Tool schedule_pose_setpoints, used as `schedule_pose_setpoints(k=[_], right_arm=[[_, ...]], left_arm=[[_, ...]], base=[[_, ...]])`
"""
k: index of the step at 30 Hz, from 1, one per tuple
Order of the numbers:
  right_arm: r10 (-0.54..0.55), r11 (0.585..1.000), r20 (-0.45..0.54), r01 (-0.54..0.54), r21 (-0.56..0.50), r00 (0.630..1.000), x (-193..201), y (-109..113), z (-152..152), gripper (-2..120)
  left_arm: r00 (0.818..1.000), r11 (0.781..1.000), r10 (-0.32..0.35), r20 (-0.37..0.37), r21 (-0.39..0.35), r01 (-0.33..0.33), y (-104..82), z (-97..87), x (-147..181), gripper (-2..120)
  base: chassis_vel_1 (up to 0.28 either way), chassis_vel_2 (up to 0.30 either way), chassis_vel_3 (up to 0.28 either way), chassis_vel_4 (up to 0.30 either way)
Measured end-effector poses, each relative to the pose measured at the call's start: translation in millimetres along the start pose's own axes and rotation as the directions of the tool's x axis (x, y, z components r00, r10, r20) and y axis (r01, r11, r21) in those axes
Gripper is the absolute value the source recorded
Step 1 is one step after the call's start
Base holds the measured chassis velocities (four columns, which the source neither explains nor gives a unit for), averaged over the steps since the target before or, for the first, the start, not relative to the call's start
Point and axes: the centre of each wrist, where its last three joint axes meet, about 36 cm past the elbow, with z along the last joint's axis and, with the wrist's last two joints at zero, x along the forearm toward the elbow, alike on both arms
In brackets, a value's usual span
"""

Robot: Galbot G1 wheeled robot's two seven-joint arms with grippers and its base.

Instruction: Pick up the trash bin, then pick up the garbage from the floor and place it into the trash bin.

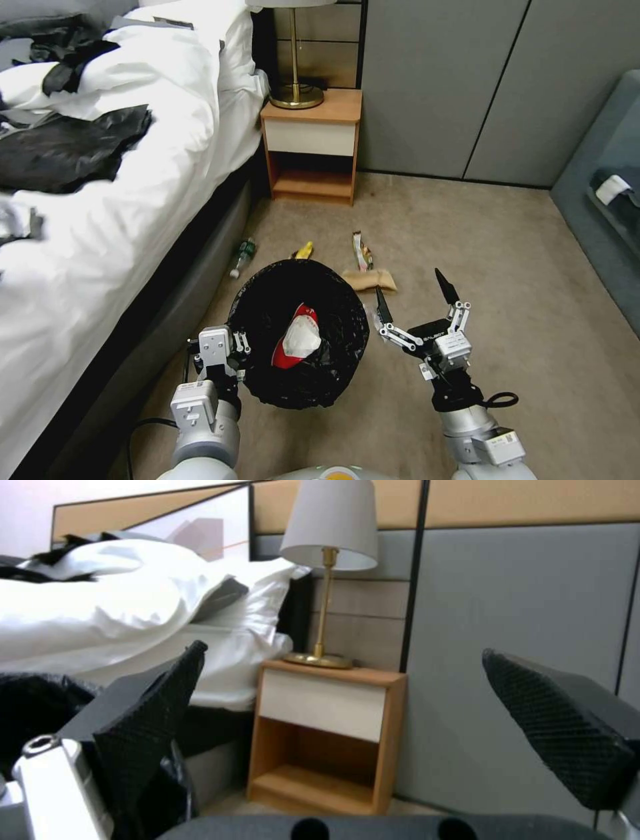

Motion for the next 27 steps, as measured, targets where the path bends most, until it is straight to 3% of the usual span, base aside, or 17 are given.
schedule_pose_setpoints(k=[5,10,15,23,26,27], right_arm=[[-0.003,1.000,0.019,0.003,0.000,1.000,0,0,-1,100],[0.002,1.000,0.028,-0.002,0.007,1.000,-2,0,-1,100],[0.010,0.996,0.006,-0.010,0.083,1.000,-4,-3,3,100],[0.027,0.999,-0.173,-0.019,0.044,0.985,-10,-6,19,100],[0.026,0.999,-0.322,-0.033,-0.016,0.946,-18,-10,33,100],[0.026,0.999,-0.322,-0.033,-0.016,0.946,-18,-10,33,100]], left_arm=[[1.000,1.000,0.000,0.000,0.001,0.000,-0.4,0.1,0,1],[1.000,1.000,-0.001,0.000,0.001,0.001,-0.3,0.1,0,1],[1.000,1.000,-0.012,0.003,0.001,0.012,1.5,-0.5,0,1],[0.999,0.999,-0.038,0.027,-0.011,0.038,11.4,-8.1,2,1],[0.998,0.999,-0.046,0.041,-0.017,0.047,15.5,-12.0,1,1],[0.998,0.999,-0.046,0.041,-0.017,0.047,15.5,-12.0,1,1]], base=[[-0.129,0.086,0.081,-0.111],[0.056,-0.044,-0.040,0.050],[0.010,-0.009,-0.009,0.009],[0.000,0.000,0.000,0.000],[0.000,0.000,0.000,0.000],[0.000,0.000,0.000,0.000]])
